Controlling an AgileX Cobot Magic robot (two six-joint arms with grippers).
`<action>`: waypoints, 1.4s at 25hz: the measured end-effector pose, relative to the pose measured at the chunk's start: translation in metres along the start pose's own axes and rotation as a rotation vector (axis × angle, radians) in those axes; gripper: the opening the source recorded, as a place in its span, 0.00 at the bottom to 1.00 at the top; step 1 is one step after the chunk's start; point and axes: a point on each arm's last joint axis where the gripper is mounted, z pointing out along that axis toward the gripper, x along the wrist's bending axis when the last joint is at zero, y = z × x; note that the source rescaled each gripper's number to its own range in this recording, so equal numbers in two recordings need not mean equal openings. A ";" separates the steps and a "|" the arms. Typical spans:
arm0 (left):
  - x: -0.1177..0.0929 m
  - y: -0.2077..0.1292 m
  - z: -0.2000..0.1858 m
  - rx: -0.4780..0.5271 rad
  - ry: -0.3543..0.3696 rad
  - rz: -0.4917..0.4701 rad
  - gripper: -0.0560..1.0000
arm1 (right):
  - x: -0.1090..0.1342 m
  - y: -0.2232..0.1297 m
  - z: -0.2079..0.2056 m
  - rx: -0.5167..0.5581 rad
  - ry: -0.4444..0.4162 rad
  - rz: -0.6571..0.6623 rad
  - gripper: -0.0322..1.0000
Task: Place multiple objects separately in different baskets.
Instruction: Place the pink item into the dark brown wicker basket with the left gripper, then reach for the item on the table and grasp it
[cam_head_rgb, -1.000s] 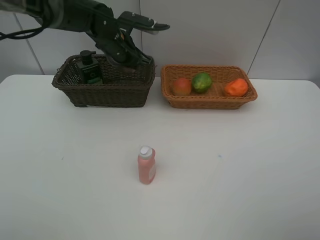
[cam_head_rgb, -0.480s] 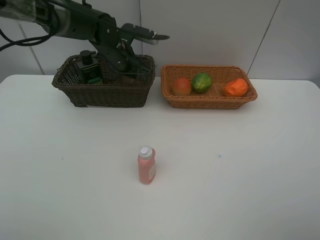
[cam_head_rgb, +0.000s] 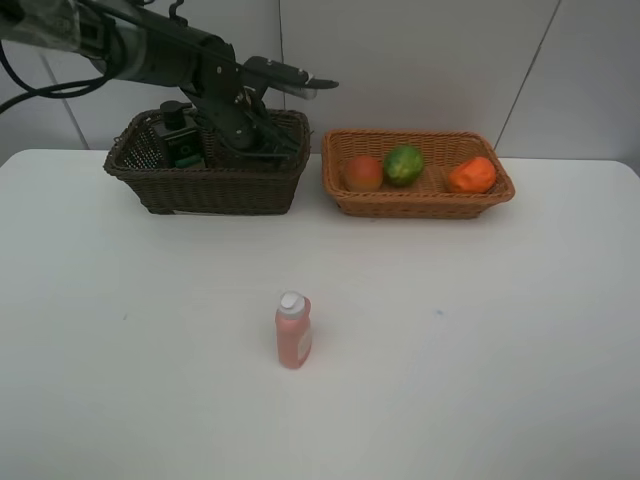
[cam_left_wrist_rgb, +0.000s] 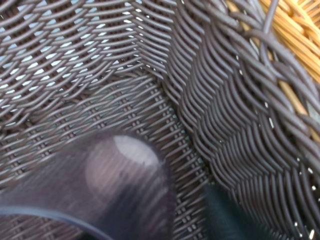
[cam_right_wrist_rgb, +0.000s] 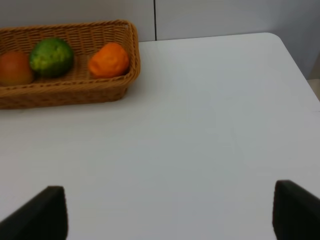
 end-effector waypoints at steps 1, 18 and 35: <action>0.000 0.001 -0.002 -0.004 0.000 0.000 0.80 | 0.000 0.000 0.000 0.000 0.000 0.000 0.68; -0.033 0.018 -0.092 0.163 -0.013 0.055 0.99 | 0.000 0.000 0.000 0.000 0.000 0.000 0.68; -0.113 -0.050 -0.100 0.402 -0.086 -0.113 0.99 | 0.000 0.000 0.000 0.000 0.000 0.000 0.68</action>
